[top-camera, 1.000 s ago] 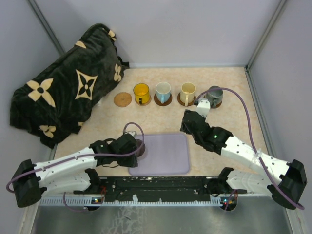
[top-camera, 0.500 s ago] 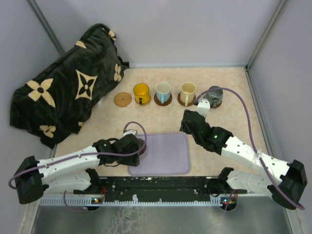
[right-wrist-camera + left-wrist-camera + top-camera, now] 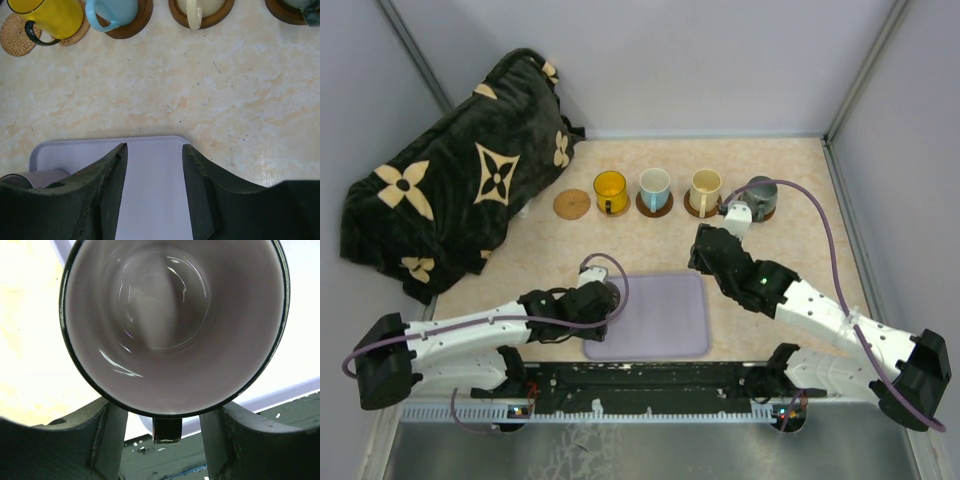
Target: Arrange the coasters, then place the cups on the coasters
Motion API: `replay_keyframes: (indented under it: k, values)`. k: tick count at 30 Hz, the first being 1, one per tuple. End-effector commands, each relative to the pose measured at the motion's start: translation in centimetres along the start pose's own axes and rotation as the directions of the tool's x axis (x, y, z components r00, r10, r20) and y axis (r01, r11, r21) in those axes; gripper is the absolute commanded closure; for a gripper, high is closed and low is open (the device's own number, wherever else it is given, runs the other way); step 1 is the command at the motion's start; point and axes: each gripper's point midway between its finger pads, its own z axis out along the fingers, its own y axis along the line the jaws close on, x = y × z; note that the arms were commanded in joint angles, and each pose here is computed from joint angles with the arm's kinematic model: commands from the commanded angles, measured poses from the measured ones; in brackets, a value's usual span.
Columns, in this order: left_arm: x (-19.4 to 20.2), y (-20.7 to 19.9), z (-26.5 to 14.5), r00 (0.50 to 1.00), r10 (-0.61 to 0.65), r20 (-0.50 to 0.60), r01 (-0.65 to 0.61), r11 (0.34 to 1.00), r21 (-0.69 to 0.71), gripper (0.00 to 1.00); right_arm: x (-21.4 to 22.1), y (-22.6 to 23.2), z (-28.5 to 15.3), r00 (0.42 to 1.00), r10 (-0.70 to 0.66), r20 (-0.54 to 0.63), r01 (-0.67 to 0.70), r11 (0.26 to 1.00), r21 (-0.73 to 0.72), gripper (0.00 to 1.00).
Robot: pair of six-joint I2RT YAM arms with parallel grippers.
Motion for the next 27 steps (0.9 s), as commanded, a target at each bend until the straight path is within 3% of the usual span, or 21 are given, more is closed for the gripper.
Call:
replay_keyframes:
  k: [1,9,11,15,18,24,27]
  values:
    - [-0.4,0.5,0.7,0.999,0.011,0.054,-0.009,0.999,-0.040,0.40,-1.0,0.3,-0.2,0.999,0.037,0.031,-0.036,0.999,-0.019,0.52]
    - [0.1,1.0,1.6,0.998,-0.005,0.060,0.009,0.997,-0.077,0.48,-0.8,0.5,-0.2,0.999,0.038,0.022,-0.037,0.999,-0.027,0.51]
    - [0.0,1.1,1.8,0.998,-0.002,0.062,0.007,0.996,-0.086,0.52,-0.6,0.6,-0.1,0.999,0.036,0.016,-0.035,0.999,-0.030,0.51]
    - [-0.2,0.9,2.0,0.998,0.003,0.067,0.003,0.995,-0.096,0.73,-0.6,0.6,0.0,0.999,0.037,0.011,-0.036,0.999,-0.032,0.51]
    - [-0.4,0.7,2.0,0.998,0.004,0.068,0.003,0.996,-0.092,0.76,-0.5,0.6,-0.1,0.999,0.039,0.011,-0.039,0.999,-0.033,0.52]
    - [-0.6,0.5,1.6,0.996,-0.006,0.086,0.013,0.997,-0.076,0.68,-0.2,0.7,0.0,0.999,0.041,0.006,-0.041,0.999,-0.036,0.51]
    - [-1.0,0.6,1.2,0.993,-0.023,0.116,0.030,0.997,-0.065,0.43,0.1,0.7,0.2,0.999,0.044,-0.001,-0.044,0.998,-0.039,0.51]
